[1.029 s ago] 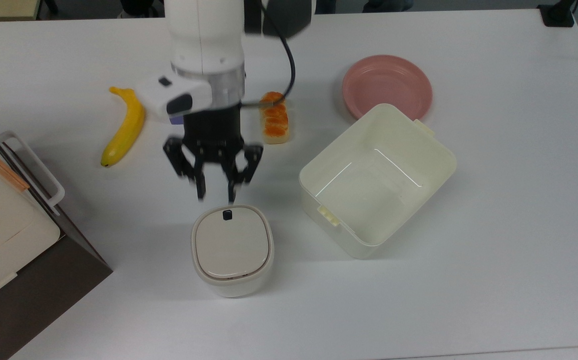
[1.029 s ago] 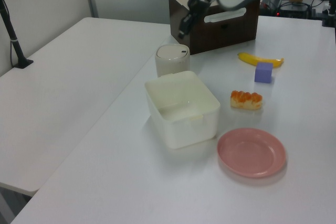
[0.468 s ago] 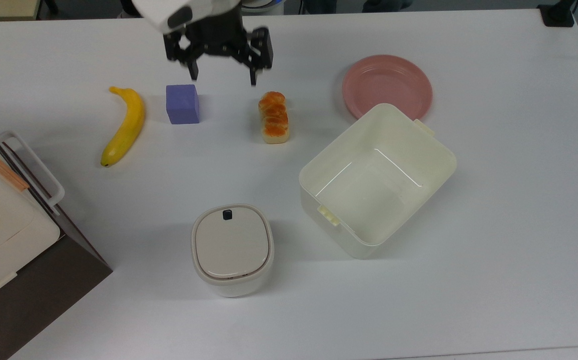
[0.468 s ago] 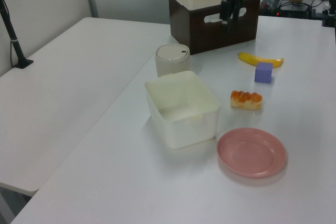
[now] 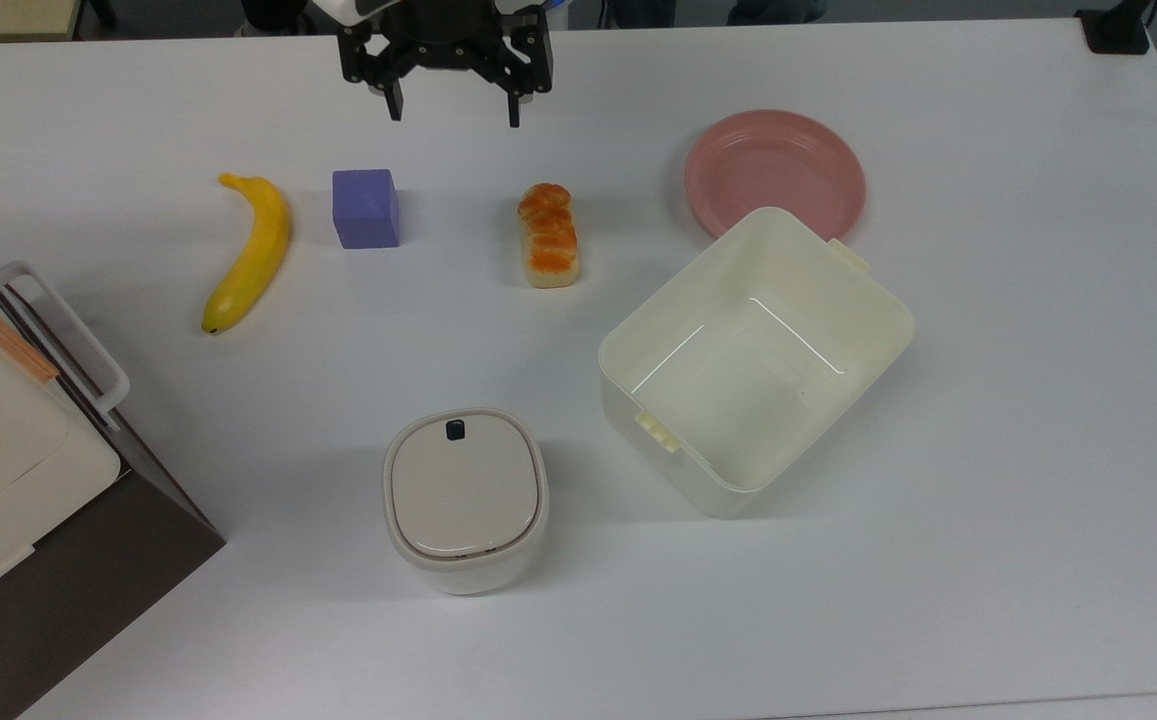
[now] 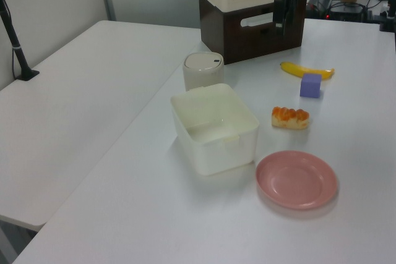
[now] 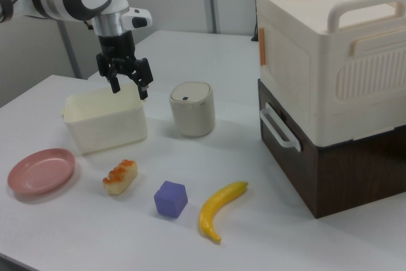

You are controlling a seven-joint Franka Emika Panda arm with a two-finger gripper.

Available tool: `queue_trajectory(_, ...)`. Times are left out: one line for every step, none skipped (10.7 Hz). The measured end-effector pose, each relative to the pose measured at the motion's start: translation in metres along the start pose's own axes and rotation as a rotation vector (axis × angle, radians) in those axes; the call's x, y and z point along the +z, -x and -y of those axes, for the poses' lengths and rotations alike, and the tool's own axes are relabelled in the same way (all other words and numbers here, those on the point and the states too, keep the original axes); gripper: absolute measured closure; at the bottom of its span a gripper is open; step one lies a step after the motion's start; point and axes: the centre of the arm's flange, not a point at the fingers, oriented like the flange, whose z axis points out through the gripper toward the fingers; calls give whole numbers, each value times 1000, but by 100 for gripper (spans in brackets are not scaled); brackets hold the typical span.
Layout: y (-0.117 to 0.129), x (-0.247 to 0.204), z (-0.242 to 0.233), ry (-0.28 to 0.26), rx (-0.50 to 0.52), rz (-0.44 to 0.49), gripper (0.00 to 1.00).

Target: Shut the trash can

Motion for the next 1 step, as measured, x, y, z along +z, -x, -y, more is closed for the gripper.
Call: queue_trajectory(0, 3, 2, 3, -4, 6, 0)
